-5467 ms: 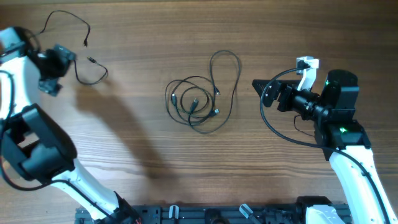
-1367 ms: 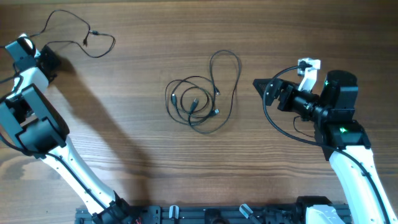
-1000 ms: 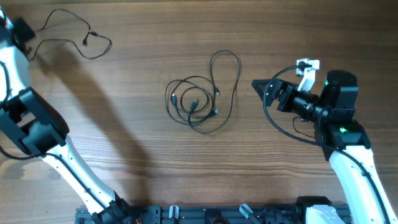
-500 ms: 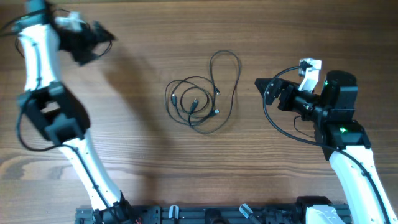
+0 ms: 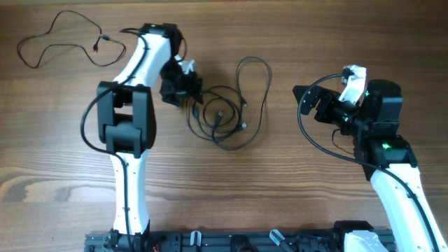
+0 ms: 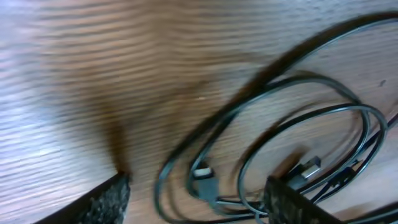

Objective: Untangle cables
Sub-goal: 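Move the left gripper back to the central bundle and grasp a cable, then lift the grasped cable with the left gripper and pull it upward-left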

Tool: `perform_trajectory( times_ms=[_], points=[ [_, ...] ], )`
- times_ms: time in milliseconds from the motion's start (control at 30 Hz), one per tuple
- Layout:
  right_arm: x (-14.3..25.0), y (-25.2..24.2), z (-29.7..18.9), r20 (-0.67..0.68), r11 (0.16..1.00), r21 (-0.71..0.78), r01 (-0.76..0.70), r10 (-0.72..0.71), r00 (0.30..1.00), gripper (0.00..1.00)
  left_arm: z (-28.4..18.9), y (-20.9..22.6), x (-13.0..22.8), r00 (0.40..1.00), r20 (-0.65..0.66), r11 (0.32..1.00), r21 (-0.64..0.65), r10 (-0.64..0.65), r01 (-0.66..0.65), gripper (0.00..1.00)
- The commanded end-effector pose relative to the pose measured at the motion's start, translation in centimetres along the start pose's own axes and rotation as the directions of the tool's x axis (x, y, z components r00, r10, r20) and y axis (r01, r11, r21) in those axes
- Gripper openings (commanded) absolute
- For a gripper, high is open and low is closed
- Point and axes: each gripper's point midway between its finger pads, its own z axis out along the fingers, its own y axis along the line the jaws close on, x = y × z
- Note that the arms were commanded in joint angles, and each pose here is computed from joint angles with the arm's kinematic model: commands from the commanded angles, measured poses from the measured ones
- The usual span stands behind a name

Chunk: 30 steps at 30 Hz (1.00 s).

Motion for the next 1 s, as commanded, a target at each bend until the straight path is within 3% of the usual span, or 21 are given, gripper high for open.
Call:
perform_trajectory(
  times_ms=[0, 67, 167, 233, 367, 600, 767, 800, 900, 967],
  points=[
    [-0.9, 0.1, -0.1, 0.026, 0.999, 0.018, 0.032, -0.033, 0.999, 1.00, 1.3, -0.6, -0.2, 0.999, 0.012, 0.998, -0.044, 0.043, -0.042, 0.70],
    [-0.9, 0.1, -0.1, 0.024, 0.999, 0.020, 0.031, -0.032, 0.999, 1.00, 1.7, 0.0, -0.8, 0.999, 0.038, 0.995, -0.101, 0.009, -0.005, 0.66],
    [-0.9, 0.1, -0.1, 0.023, 0.999, 0.020, 0.031, -0.032, 0.999, 1.00, 1.5, 1.4, -1.3, 0.997, 0.071, 0.983, -0.178, -0.033, 0.045, 0.46],
    [-0.9, 0.1, -0.1, 0.023, 0.999, 0.020, 0.031, -0.031, 0.999, 1.00, 1.4, 1.6, -1.4, 0.997, 0.072, 0.983, -0.176, -0.037, 0.050, 0.29],
    [-0.9, 0.1, -0.1, 0.023, 0.999, 0.020, 0.030, -0.031, 0.999, 1.00, -0.1, 1.3, -0.9, 0.997, 0.072, 0.983, -0.176, -0.033, 0.046, 0.04],
    [-0.8, 0.1, -0.1, 0.021, 1.000, 0.016, 0.027, -0.027, 0.999, 1.00, -9.0, -4.0, -0.5, 0.971, 0.238, 0.999, -0.039, 0.030, -0.021, 0.04],
    [-0.9, 0.1, -0.1, 0.022, 0.999, 0.016, 0.028, -0.028, 0.999, 1.00, -16.5, -9.7, 1.8, 0.883, 0.426, 0.960, 0.100, 0.196, -0.261, 0.04],
    [-0.9, 0.1, -0.1, 0.022, 0.999, 0.016, 0.028, -0.028, 0.999, 1.00, -20.4, -11.7, 2.9, 0.815, 0.534, 0.933, 0.121, 0.227, -0.339, 0.04],
    [-0.9, 0.1, -0.1, 0.022, 0.999, 0.016, 0.028, -0.028, 0.999, 1.00, -24.8, -14.0, 4.2, 0.708, 0.657, 0.891, 0.121, 0.259, -0.438, 0.04],
    [-0.9, 0.2, -0.1, 0.023, 1.000, 0.015, 0.028, -0.028, 0.999, 1.00, -29.2, -16.2, 5.2, 0.572, 0.773, 0.842, 0.094, 0.274, -0.531, 0.04]
  ],
)
